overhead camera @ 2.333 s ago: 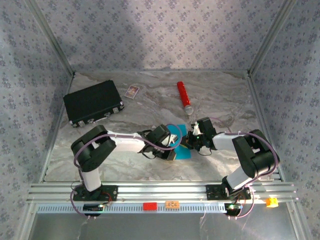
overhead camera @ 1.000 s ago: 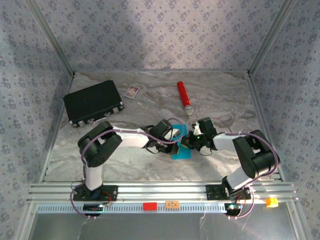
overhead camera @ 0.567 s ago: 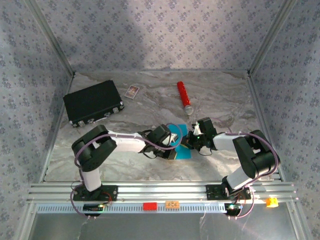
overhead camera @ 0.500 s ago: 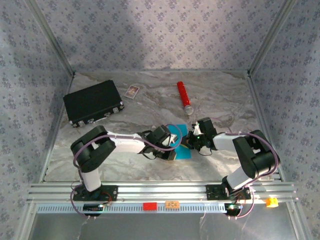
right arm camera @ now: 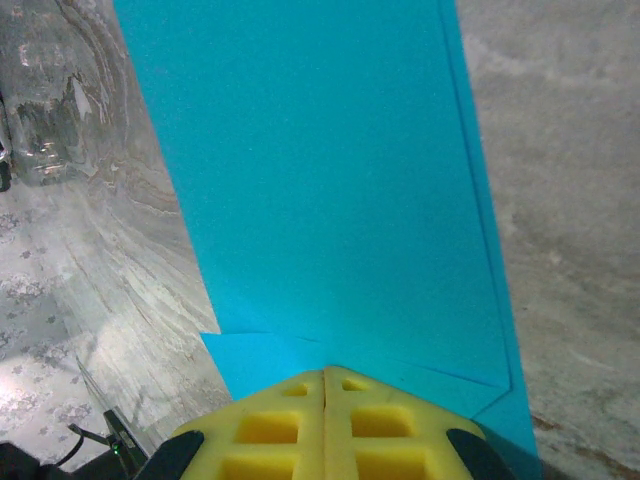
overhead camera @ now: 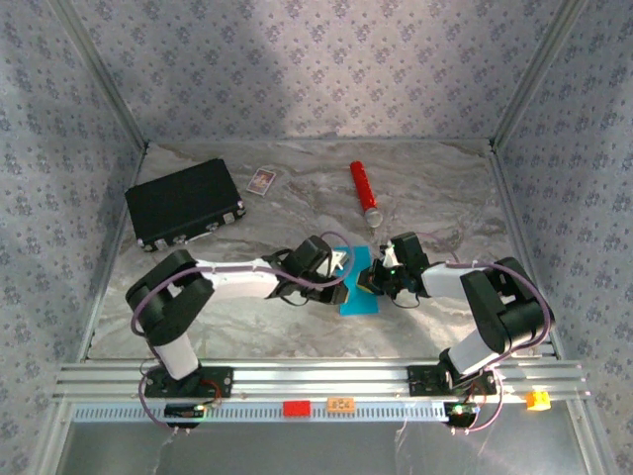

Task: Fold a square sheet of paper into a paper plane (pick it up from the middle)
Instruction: Fold the triangle a second time at the center of the table.

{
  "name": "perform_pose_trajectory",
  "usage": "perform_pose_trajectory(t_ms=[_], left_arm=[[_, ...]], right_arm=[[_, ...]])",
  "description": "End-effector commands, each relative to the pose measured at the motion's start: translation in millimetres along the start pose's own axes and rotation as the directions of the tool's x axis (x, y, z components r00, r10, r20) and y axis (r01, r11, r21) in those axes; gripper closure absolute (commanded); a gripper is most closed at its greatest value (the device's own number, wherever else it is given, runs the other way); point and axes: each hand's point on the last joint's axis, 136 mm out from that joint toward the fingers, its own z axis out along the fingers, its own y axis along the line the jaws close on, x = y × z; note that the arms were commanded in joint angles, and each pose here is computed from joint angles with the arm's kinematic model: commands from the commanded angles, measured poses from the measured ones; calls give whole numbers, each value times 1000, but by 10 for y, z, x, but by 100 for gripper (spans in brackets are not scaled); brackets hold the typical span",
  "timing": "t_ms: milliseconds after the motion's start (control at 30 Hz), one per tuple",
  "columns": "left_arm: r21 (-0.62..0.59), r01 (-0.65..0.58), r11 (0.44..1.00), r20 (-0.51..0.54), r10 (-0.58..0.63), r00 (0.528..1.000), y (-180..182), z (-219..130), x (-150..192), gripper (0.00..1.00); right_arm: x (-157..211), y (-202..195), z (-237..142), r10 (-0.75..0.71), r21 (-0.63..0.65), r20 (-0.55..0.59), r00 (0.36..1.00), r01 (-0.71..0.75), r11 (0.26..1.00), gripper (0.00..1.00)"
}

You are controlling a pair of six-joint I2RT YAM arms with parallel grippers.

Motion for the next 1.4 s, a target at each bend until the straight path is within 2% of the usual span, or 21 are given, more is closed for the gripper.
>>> perform_pose_trajectory(t_ms=[0, 433, 633, 733, 1033, 1133, 1267, 1367], left_arm=[[62, -17, 998, -7, 17, 1000, -149, 104, -119, 95], [45, 12, 999, -61, -9, 998, -9, 429, -115, 95], [-92, 11, 996, -123, -23, 992, 276, 443, 145, 97], [-108, 13, 994, -142, -28, 989, 341, 443, 283, 97], [-89, -1, 996, -137, -11, 991, 287, 421, 294, 99], [-92, 0, 996, -133, -12, 991, 298, 410, 296, 99], [-92, 2, 996, -122, -13, 993, 293, 393, 275, 99], [-94, 3, 996, -117, -14, 993, 291, 384, 268, 99]], right_arm=[[58, -238, -12, 48, 89, 5, 999, -49, 995, 93], [68, -255, -3, 52, 91, 2, 999, -52, 994, 93], [68, -263, -8, 55, 93, 3, 998, -55, 994, 92], [57, -242, -14, 47, 93, 4, 999, -47, 995, 93], [-44, 122, -128, -37, -4, 39, 999, 37, 999, 91], [18, 245, -88, -77, -36, 15, 997, 78, 996, 91], [85, -40, 2, -22, 63, -24, 999, 24, 998, 92], [62, -203, 16, 28, 70, -13, 1000, -27, 997, 92]])
